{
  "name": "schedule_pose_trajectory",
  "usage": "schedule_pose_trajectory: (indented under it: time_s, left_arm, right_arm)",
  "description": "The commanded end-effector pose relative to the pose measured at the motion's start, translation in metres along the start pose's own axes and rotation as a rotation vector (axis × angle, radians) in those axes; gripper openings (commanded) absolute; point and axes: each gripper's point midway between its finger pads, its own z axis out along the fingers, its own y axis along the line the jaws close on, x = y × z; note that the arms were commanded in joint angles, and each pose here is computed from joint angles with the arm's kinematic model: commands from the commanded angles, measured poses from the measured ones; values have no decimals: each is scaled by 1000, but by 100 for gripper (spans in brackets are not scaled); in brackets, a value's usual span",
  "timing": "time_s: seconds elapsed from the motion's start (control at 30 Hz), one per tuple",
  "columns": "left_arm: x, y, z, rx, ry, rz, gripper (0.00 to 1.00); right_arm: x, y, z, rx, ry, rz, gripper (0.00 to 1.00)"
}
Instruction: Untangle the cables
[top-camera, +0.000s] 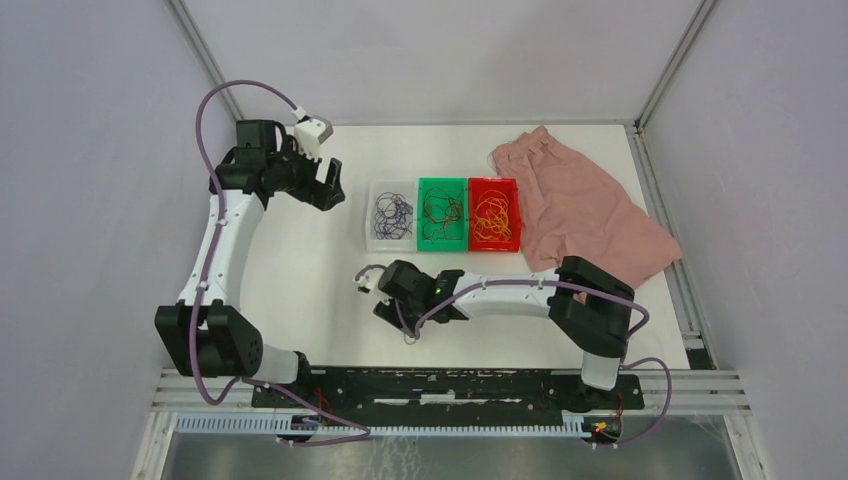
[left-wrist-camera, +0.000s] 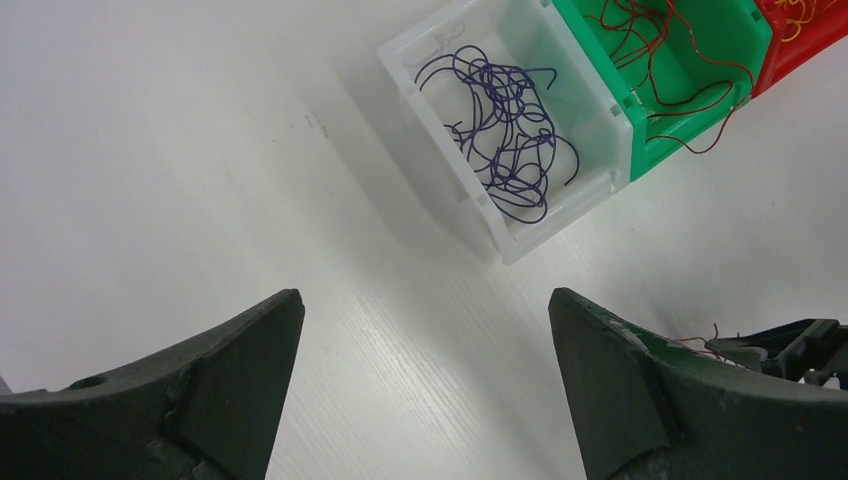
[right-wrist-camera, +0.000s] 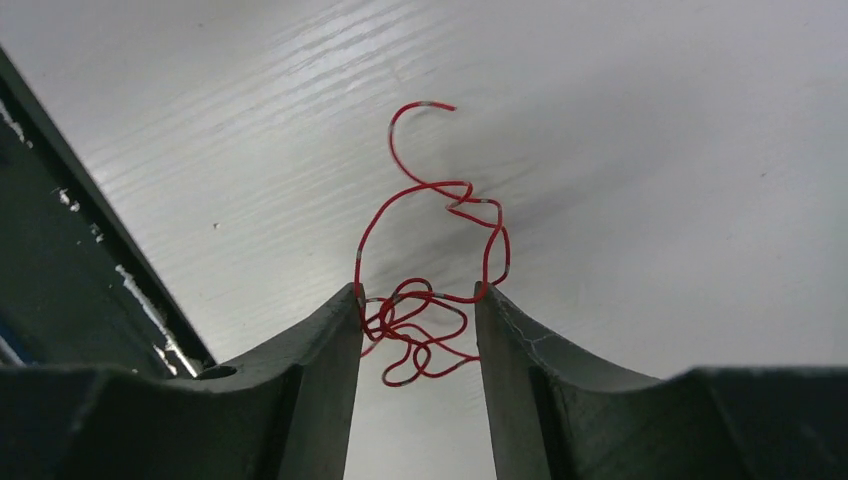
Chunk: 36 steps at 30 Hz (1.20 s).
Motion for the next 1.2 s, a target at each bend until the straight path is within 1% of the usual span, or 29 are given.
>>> schedule_pose_trajectory:
  time_s: [0.0,0.07,0.13,0.2,0.23,0.37,0.43,0.5,0.6,0.77,0.9,1.17]
  left_arm:
    - [-17,-1,-17,-14,-74,73,99]
    - [-19,-1,-19,-17,-82,79,99]
    - [-20,-1,-21,-20,-86,83,99]
    - [-20,0,-22,-23,-88,86,99]
    - [-20,1,-22,-25,-88,87,99]
    - [-23,2,-23,-30,-94,86,99]
    - [-24,3,-24,-35,-97,91,99]
    - [-23,4,-25,-43,-97,96,99]
    - [-22,6,-27,-53,-92,109,99]
    - [-19,9,-25,-59,-82,116,99]
    - [-18,11,-25,-63,-79,122,99]
    - [-14,14,-22,-54,-71,114,99]
  right_arm:
    - [-36,-21,-6,76,-30,1,44]
    - [-40,-27,-11,69,-54,27,28]
    - [-54,-34,-24,51,-118,73,12]
    - [-70,-46,-45,42,-186,126,3]
    - [-78,-54,-56,41,-219,151,1]
    - [-105,-103,-101,67,-324,250,0]
    - [-110,-130,-114,111,-341,267,0]
    - [-109,-154,-117,149,-333,282,1]
    - [-99,-183,-104,201,-278,298,1]
    - [-94,-208,-83,210,-265,356,1]
    - [-85,-224,-67,252,-212,371,1]
    - [-64,-263,-37,404,-104,365,0]
